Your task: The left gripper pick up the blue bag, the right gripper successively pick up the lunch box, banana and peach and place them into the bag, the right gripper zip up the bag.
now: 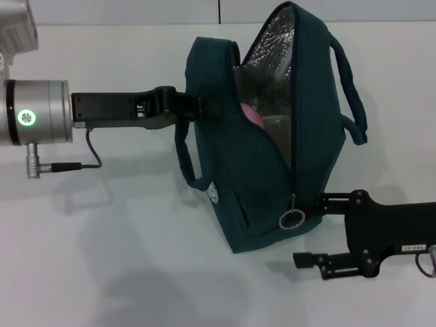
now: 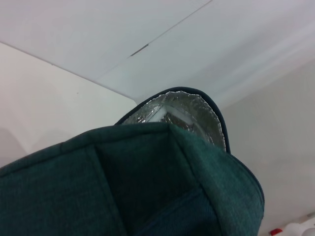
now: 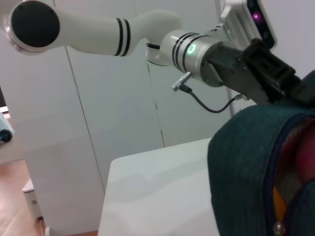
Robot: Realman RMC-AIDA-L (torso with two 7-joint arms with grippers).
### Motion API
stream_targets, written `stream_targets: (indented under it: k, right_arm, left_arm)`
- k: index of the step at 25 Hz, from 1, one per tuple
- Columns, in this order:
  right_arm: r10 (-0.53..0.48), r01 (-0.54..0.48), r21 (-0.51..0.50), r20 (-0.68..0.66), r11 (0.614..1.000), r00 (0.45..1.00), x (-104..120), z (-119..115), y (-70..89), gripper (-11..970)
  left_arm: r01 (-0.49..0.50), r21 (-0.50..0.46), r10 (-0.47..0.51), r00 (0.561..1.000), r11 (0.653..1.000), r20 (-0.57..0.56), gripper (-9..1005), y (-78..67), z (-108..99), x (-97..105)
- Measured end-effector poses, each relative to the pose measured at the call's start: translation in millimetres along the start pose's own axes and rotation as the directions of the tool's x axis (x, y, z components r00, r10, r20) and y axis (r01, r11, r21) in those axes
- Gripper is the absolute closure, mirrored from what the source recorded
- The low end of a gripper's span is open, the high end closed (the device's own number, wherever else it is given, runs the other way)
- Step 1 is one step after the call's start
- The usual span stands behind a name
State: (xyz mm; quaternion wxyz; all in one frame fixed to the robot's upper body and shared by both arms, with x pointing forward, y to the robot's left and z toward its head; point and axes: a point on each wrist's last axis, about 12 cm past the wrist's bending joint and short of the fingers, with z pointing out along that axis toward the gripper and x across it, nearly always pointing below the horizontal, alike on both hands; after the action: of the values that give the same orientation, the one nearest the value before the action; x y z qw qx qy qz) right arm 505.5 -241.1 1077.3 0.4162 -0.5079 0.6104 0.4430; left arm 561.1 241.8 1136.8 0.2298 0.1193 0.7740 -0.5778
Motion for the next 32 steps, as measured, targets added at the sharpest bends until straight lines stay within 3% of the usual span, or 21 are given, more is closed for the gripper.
stream_targets:
  k: [2, 7, 18, 26, 32]
  right_arm:
    - [0.008, -0.008, 0.013, 0.008, 1.000, 1.000, 0.7, 0.4, -1.0, 162]
    - [0.023, -0.023, 0.037, 0.015, 0.999, 1.000, 2.7, 1.6, -3.1, 361]
    - [0.036, -0.037, 0.034, 0.024, 0.999, 0.999, 4.1, 3.0, -1.9, 600]
    - [0.038, -0.039, 0.039, 0.025, 0.998, 0.999, 4.5, 2.9, -2.3, 628]
    - [0.035, -0.036, 0.054, 0.016, 0.998, 0.999, 4.9, 3.4, -4.7, 721]
  left_arm:
    - [0.000, 0.000, 0.000, 1.000, 1.000, 0.000, 962, 0.0, 0.0, 0.0]
    - [0.000, 0.000, 0.000, 1.000, 1.000, 0.000, 961, 0.0, 0.0, -0.1]
    - [0.001, -0.001, -0.001, 1.000, 1.000, 0.000, 962, 0.3, -0.3, 0.4]
    - [0.002, -0.001, -0.002, 1.000, 1.000, 0.001, 961, 0.5, -0.6, 0.8]
    - [0.004, -0.002, -0.004, 1.000, 1.000, 0.002, 962, 0.9, -1.1, 1.5]
